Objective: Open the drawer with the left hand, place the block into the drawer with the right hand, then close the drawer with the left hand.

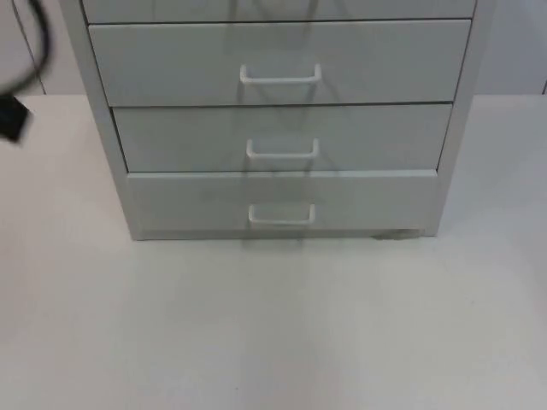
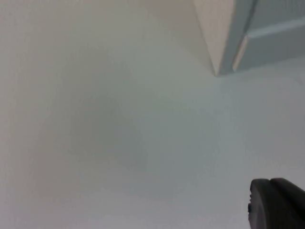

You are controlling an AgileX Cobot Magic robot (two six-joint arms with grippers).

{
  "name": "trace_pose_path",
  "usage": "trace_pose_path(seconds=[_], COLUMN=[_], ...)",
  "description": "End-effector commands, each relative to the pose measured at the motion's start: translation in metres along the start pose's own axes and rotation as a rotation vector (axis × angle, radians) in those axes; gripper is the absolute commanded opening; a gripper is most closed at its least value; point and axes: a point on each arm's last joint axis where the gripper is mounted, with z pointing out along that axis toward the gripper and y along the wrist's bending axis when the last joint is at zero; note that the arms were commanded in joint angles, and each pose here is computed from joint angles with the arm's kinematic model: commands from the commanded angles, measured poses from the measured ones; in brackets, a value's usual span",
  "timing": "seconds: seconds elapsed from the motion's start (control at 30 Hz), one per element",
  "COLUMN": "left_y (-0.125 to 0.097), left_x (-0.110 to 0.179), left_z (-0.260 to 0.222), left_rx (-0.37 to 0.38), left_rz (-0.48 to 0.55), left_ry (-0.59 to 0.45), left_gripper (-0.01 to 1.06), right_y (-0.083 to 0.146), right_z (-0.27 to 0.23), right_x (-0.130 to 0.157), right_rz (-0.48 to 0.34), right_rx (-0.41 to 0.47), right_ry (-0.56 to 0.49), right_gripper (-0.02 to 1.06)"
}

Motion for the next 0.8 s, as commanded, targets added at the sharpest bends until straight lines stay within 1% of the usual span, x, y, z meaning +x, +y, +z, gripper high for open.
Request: trace_pose_path(seconds=[0.0,0.1,0.13,0.2,0.4,0.57,0.6,0.63,0.67,0.7,0.73,0.77], left_y=[0.008,0.025,0.025,0.034,0.03,0.027,0.027,0.026,0.026,0.025,0.024,0.024], left_x=[0.001,0.005,0.005,0.01,0.019,0.032,0.035,0.04,0.04,0.044,0.048,0.05], left_z=[-0.012,-0.033,-0.033,-0.046,-0.069,-0.089,-0.096,-0.108,-0.108,-0.117,-0.126,-0.131], left_rx=[0.007,-0.03,-0.03,-0.055,-0.013,-0.012,-0.012,-0.013,-0.013,-0.015,-0.017,-0.018], left_rz=[-0.059,-0.128,-0.128,-0.167,-0.164,-0.134,-0.133,-0.133,-0.133,-0.131,-0.129,-0.128], left_ry=[-0.043,-0.105,-0.105,-0.128,-0.179,-0.2,-0.216,-0.272,-0.272,-0.321,-0.369,-0.394], left_gripper=[0.0,0.0,0.0,0.0,0.0,0.0,0.0,0.0,0.0,0.0,0.0,0.0], right_y=[-0.001,-0.001,-0.001,0.0,0.0,0.001,0.002,0.003,0.003,0.006,0.007,0.008], right_z=[0.0,0.0,0.0,0.0,0.0,-0.002,-0.005,-0.01,-0.01,-0.019,-0.023,-0.031], right_x=[0.001,0.001,0.001,0.001,0.0,0.0,0.0,-0.002,-0.002,-0.004,-0.004,-0.003], right_rz=[0.008,0.008,0.008,0.013,0.015,0.022,0.01,0.003,0.003,-0.039,-0.055,-0.077], right_rx=[0.002,0.002,0.002,-0.002,-0.004,-0.014,-0.026,-0.049,-0.049,-0.09,-0.101,-0.12], right_ry=[0.001,0.001,0.001,0.002,0.0,-0.004,-0.018,-0.04,-0.04,-0.082,-0.104,-0.146], right_gripper=[0.76,0.76,0.76,0.76,0.76,0.76,0.76,0.76,0.76,0.76,0.76,0.76])
